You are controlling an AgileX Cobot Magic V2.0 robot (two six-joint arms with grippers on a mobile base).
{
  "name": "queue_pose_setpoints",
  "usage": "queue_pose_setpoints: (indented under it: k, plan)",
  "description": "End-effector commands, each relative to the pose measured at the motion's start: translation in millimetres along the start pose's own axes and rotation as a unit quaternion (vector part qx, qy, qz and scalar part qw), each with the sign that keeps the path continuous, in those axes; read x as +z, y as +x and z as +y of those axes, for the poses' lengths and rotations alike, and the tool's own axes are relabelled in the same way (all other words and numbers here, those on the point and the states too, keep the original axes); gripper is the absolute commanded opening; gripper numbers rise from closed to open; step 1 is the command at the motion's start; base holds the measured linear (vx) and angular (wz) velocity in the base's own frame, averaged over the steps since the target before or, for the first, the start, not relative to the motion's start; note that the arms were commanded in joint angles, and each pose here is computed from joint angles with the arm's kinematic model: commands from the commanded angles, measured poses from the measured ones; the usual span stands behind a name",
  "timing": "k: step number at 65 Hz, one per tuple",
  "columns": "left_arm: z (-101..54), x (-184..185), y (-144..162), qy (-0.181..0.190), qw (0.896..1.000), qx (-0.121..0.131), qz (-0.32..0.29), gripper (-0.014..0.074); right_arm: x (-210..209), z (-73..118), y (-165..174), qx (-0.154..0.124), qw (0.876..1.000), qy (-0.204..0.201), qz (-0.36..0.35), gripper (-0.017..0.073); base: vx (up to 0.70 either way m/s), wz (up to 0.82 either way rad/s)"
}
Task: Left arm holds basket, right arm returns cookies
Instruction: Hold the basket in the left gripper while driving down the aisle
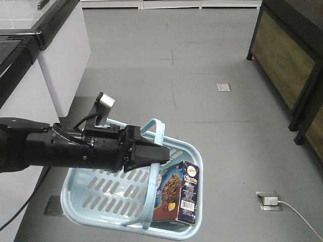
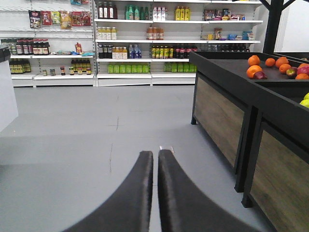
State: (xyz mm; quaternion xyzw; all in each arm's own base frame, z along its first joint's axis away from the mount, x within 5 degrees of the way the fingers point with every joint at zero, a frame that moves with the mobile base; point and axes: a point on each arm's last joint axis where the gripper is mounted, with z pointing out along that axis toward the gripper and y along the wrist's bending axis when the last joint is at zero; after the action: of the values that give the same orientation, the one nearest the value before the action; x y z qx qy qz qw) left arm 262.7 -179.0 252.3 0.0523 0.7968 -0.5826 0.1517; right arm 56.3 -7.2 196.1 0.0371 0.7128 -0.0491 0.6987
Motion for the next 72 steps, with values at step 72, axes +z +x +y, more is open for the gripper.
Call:
queue_pose_setpoints:
  k: [72]
  plan:
    - [-24.0,-7.6,-13.9,0.028,0.997,0.004,-0.071,-0.0003,-0.4,0.4,-1.6,-0.008,0.999,-0.001,-0.036,-0.0006,0.00,0.00]
